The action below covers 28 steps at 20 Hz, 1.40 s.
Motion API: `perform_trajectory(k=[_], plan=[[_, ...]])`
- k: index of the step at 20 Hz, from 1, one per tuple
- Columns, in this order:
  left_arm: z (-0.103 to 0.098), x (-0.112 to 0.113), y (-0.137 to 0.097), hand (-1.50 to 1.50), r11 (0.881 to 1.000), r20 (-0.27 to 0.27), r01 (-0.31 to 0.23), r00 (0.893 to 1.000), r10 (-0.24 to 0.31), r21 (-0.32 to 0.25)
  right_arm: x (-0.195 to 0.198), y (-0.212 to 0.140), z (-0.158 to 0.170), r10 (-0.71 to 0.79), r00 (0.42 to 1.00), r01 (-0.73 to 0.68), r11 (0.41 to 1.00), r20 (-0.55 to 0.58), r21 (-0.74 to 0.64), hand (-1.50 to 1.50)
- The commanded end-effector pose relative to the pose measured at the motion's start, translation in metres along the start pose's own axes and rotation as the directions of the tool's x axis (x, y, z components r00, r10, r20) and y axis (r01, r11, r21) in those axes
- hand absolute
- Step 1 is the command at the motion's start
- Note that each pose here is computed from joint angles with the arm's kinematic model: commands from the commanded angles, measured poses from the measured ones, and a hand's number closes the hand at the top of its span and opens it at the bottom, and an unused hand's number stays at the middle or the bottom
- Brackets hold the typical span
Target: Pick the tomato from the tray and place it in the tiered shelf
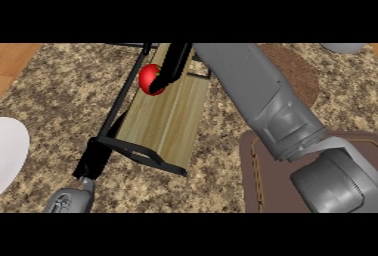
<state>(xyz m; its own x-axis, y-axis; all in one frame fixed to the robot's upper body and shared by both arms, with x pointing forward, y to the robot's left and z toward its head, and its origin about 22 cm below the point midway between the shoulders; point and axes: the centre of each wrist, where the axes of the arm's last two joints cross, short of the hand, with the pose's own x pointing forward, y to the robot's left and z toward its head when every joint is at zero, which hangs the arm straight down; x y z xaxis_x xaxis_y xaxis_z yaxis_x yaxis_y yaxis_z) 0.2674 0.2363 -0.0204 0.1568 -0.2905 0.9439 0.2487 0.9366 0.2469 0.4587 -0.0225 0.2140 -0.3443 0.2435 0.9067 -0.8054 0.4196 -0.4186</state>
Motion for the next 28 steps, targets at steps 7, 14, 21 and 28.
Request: perform_trajectory(k=[7,14,21,28], plan=[[0.01,-0.009,0.009,0.0,0.999,-0.041,0.005,0.999,-0.004,0.033,0.034,-0.012,-0.003,-0.304,0.934,0.349,0.888,0.188,-0.299,-1.5],[0.011,-0.006,0.013,0.0,0.999,-0.003,-0.011,1.0,0.012,0.05,0.017,-0.079,0.069,-0.298,0.939,0.339,0.73,0.17,-0.594,-1.5],[0.006,0.004,0.006,0.0,0.999,0.025,0.007,1.0,-0.008,0.039,-0.008,-0.124,0.151,-0.227,0.964,0.263,0.725,0.14,-0.637,-1.5],[0.001,0.012,0.007,0.0,1.0,0.039,0.005,0.999,-0.005,0.01,-0.028,-0.138,0.199,-0.166,0.975,0.222,0.762,0.148,-0.608,-1.5]])
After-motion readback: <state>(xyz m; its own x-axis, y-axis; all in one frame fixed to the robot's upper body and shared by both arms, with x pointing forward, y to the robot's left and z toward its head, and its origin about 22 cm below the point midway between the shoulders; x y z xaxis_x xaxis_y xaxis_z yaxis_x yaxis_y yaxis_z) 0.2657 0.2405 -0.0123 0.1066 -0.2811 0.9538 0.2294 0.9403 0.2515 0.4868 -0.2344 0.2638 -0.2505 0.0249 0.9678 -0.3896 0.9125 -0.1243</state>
